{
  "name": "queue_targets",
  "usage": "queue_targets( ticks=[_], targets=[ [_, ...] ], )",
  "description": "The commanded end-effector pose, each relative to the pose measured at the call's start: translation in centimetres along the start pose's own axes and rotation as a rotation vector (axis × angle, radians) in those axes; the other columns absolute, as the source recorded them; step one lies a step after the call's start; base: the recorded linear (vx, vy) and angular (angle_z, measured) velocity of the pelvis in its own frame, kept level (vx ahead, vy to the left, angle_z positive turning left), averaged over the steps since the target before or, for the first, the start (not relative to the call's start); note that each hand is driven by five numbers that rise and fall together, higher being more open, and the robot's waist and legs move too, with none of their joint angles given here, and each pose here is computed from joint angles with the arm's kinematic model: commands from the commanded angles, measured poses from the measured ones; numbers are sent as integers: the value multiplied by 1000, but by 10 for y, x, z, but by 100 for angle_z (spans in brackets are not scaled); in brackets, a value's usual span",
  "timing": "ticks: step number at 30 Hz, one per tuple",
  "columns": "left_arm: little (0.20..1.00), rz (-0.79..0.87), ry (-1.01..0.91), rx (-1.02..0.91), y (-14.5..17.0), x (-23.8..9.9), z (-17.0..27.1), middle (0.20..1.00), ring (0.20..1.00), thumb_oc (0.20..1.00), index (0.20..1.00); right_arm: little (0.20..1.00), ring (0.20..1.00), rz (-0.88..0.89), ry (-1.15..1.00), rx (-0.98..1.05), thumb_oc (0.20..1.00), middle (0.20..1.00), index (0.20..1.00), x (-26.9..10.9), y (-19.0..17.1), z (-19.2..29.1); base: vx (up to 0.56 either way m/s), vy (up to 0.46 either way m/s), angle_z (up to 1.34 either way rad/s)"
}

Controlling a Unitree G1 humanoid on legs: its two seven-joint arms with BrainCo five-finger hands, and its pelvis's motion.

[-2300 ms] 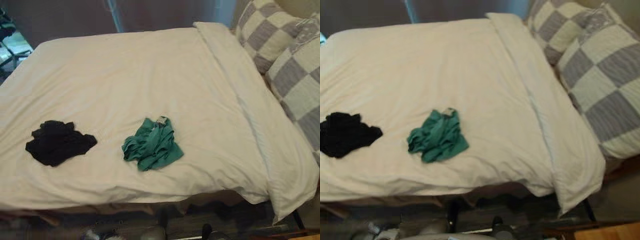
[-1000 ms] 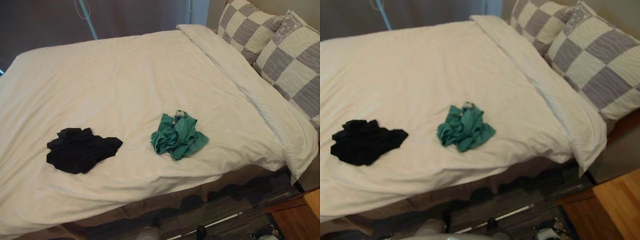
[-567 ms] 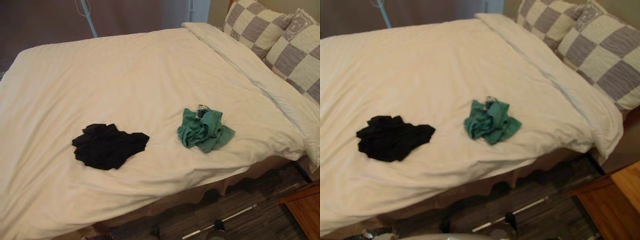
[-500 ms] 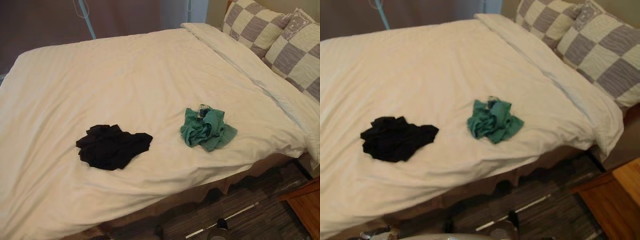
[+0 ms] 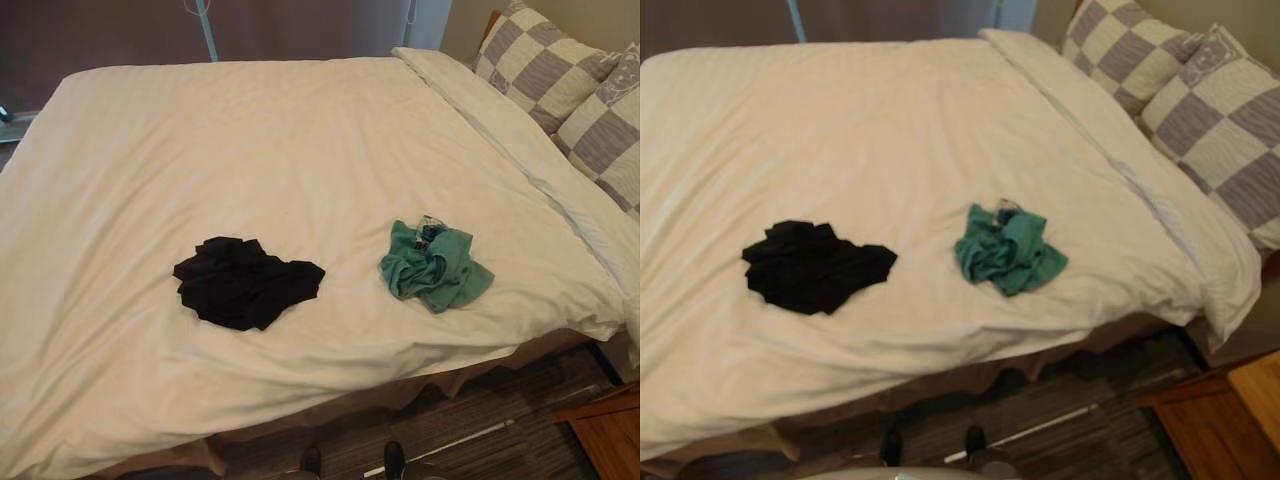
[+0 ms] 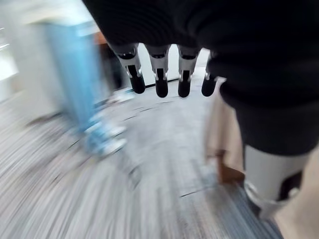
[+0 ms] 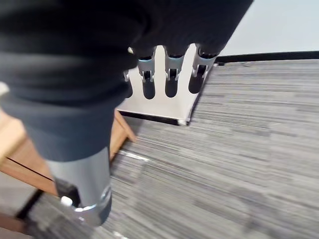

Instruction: Tidy up the quilt and then pick up the clothes from the bed and put them into the laundry hamper.

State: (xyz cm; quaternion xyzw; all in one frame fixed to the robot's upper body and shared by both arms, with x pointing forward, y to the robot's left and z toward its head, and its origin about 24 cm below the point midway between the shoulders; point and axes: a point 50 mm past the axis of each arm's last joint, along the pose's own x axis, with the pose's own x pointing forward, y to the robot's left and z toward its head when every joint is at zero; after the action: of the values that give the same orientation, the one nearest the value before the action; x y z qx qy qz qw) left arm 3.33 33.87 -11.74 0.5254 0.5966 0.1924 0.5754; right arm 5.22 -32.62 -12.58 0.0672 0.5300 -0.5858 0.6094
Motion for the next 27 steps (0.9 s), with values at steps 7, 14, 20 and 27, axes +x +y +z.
queue_targets(
  ticks=[7, 14, 20, 27],
  targets=[
    [1000, 412, 190, -845, 141, 30, 63, 1000, 1000, 1000, 1000, 1000, 1000, 29, -666, 205, 1000, 1000, 1000, -64, -12, 187, 65, 66, -17],
    [1000, 716, -245, -1329, 273, -6, 124, 1000, 1000, 1000, 1000, 1000, 1000, 282, -1201, 135, 1000, 1000, 1000, -214, 30, 254, 13, 7, 19],
    [1000, 692, -537, -1287, 335, -41, 143, 1000, 1000, 1000, 1000, 1000, 1000, 377, -1500, 80, 1000, 1000, 1000, -300, 47, 263, -122, 16, 13],
    [1000, 566, -876, -1186, 345, -86, 135, 1000, 1000, 1000, 1000, 1000, 1000, 412, -1563, -72, 1000, 1000, 1000, -317, 57, 252, 31, -49, 14]
  ],
)
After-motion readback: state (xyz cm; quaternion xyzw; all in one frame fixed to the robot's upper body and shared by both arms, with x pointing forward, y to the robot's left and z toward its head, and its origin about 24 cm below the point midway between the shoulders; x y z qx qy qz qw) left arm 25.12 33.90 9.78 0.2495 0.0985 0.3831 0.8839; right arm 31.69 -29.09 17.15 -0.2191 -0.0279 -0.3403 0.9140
